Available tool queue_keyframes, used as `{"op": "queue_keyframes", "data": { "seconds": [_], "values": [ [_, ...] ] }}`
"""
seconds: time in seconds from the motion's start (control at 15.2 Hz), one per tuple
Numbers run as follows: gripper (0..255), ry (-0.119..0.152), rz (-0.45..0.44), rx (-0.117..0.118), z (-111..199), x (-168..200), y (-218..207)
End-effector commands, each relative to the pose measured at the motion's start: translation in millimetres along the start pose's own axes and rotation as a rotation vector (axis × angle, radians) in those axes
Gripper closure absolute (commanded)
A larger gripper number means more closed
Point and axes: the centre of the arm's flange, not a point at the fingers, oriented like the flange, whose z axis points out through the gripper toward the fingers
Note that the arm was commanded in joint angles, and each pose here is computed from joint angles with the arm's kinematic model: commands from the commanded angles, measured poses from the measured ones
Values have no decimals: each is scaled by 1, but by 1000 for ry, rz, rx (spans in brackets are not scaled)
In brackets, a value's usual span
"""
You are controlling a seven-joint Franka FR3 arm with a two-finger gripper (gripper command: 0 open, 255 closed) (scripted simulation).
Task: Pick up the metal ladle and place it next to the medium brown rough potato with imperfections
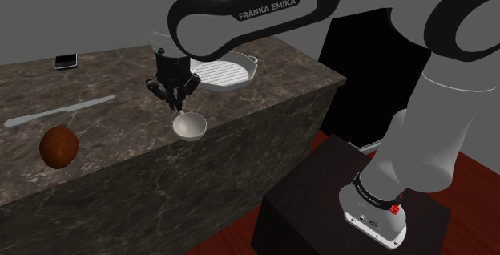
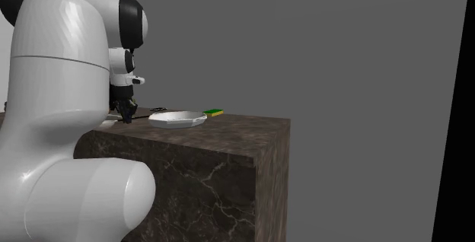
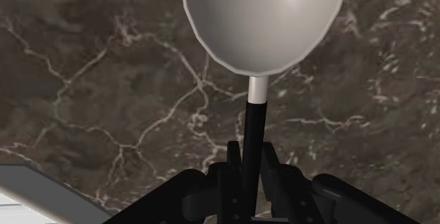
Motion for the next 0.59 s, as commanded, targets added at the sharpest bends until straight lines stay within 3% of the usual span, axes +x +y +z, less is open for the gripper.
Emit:
{"op": "queue_keyframes", "data": {
  "seconds": [0.0,0.07,0.13,0.46,0.53],
  "values": [
    [255,0,0,0,0,0,0],
    [255,0,0,0,0,0,0],
    [0,0,0,0,0,0,0],
    [0,0,0,0,0,0,0],
    [0,0,0,0,-13,0,0]
  ]
}}
